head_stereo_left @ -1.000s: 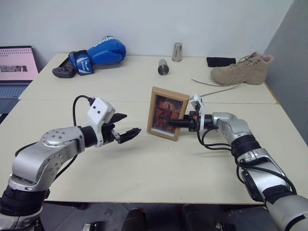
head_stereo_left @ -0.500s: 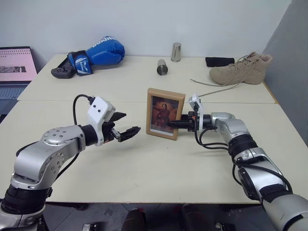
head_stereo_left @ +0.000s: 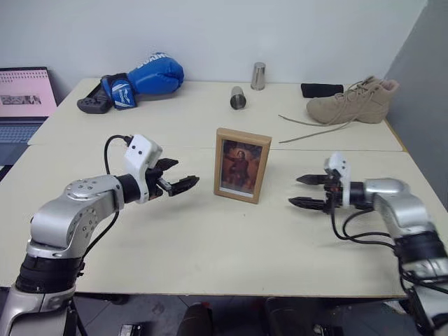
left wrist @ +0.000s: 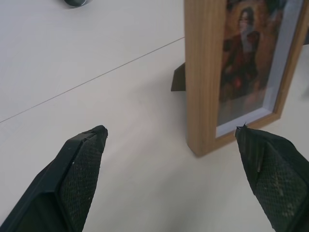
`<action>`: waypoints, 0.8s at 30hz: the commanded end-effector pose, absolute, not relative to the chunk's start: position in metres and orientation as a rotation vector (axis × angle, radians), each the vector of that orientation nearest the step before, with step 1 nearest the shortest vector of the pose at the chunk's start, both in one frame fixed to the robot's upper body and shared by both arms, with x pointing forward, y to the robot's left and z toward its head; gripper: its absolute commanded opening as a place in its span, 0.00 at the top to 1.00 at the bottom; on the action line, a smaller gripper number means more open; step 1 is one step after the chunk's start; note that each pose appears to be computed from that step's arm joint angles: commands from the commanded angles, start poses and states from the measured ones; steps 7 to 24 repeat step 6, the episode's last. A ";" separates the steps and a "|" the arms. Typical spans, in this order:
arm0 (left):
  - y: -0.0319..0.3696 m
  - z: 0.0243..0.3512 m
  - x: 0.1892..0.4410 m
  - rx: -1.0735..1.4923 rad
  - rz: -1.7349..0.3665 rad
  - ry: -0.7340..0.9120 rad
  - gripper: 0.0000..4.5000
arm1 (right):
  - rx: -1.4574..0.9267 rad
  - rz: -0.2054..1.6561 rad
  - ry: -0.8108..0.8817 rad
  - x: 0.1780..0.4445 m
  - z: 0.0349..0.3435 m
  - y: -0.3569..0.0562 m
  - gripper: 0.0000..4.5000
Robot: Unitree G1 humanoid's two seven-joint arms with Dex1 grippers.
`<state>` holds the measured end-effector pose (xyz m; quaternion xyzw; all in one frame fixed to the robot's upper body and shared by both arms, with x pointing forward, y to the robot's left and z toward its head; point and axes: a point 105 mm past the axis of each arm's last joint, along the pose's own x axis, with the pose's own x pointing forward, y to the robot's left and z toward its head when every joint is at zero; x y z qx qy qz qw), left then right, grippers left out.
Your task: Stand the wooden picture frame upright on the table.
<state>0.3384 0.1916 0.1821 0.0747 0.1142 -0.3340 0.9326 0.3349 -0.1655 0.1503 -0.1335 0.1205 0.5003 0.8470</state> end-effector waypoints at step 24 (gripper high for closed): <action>0.193 0.201 0.343 0.143 -0.740 0.186 0.00 | -0.227 1.007 0.116 0.310 0.202 -0.142 0.00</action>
